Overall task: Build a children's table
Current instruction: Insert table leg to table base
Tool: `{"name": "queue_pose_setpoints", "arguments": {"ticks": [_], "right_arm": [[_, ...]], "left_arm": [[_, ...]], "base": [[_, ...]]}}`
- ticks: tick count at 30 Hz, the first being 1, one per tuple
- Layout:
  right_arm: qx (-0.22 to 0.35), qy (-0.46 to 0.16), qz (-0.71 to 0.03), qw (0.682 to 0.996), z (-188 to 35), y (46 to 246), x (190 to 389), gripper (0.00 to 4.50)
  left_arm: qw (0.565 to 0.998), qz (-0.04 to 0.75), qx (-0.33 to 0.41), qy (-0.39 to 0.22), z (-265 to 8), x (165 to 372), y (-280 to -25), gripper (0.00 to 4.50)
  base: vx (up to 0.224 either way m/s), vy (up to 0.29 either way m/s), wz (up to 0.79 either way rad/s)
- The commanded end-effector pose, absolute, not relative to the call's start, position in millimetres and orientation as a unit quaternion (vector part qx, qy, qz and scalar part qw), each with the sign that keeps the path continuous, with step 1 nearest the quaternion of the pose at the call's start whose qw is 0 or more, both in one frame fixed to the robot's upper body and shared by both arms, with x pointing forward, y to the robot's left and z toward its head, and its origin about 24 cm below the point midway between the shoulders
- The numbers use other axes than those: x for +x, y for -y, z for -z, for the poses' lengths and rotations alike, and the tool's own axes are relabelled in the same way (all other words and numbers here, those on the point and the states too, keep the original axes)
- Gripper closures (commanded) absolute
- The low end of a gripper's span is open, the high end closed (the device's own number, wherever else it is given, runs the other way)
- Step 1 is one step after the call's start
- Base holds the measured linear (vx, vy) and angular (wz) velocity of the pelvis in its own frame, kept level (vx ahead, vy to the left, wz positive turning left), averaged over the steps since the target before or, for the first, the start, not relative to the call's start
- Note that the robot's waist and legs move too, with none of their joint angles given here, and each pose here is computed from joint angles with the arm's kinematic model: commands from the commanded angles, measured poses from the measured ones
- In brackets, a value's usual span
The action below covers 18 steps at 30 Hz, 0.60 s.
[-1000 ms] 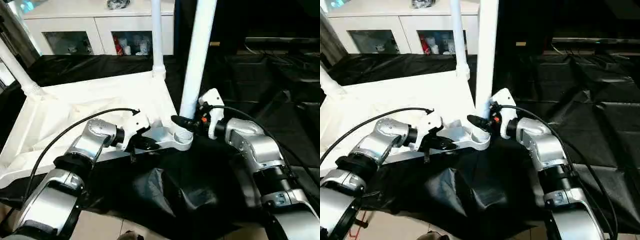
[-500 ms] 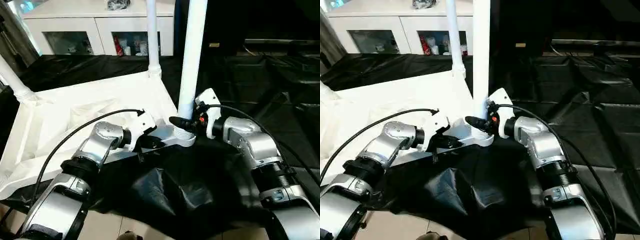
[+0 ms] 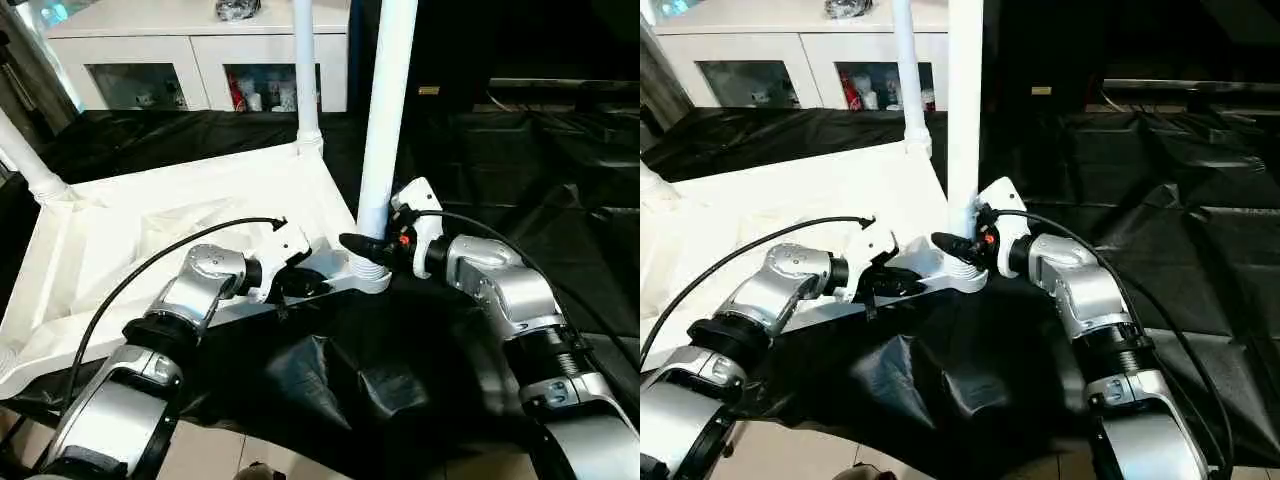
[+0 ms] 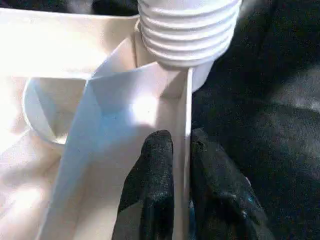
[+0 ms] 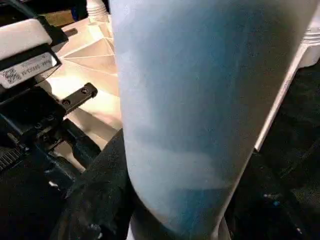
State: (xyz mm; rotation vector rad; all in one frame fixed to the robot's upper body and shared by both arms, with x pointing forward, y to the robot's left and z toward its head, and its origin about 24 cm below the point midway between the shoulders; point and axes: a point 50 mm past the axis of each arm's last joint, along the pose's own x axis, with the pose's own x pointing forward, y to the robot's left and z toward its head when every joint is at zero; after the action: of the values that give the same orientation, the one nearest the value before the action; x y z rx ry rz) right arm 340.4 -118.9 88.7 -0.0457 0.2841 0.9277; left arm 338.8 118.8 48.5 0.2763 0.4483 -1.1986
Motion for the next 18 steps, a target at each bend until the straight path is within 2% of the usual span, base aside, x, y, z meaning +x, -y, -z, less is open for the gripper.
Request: {"name": "queue_pose_setpoints", "arguments": {"ticks": [1, 7, 9, 18], "right_arm": [[-0.023, -0.143, -0.441, 0.886, -87, 120.6, 338.5, 2.60], [-0.026, -0.143, -0.437, 0.888, -88, 122.0, 339.1, 2.60], [-0.028, -0.143, -0.436, 0.888, -89, 123.0, 340.3, 2.60], [-0.037, -0.158, -0.426, 0.890, -93, 132.3, 346.1, 2.60]], "left_arm": [[0.795, 0.557, 0.123, -0.205, -54, 342, -121, 4.00], [0.790, 0.558, 0.132, -0.216, -51, 342, -124, 4.37], [0.784, 0.557, 0.156, -0.225, -48, 341, -128, 4.50], [0.790, 0.536, 0.164, -0.250, -49, 341, -137, 4.50]], "base": [[0.000, 0.000, 0.00], [0.000, 0.000, 0.00], [0.000, 0.000, 0.00], [0.000, 0.000, 0.00]]}}
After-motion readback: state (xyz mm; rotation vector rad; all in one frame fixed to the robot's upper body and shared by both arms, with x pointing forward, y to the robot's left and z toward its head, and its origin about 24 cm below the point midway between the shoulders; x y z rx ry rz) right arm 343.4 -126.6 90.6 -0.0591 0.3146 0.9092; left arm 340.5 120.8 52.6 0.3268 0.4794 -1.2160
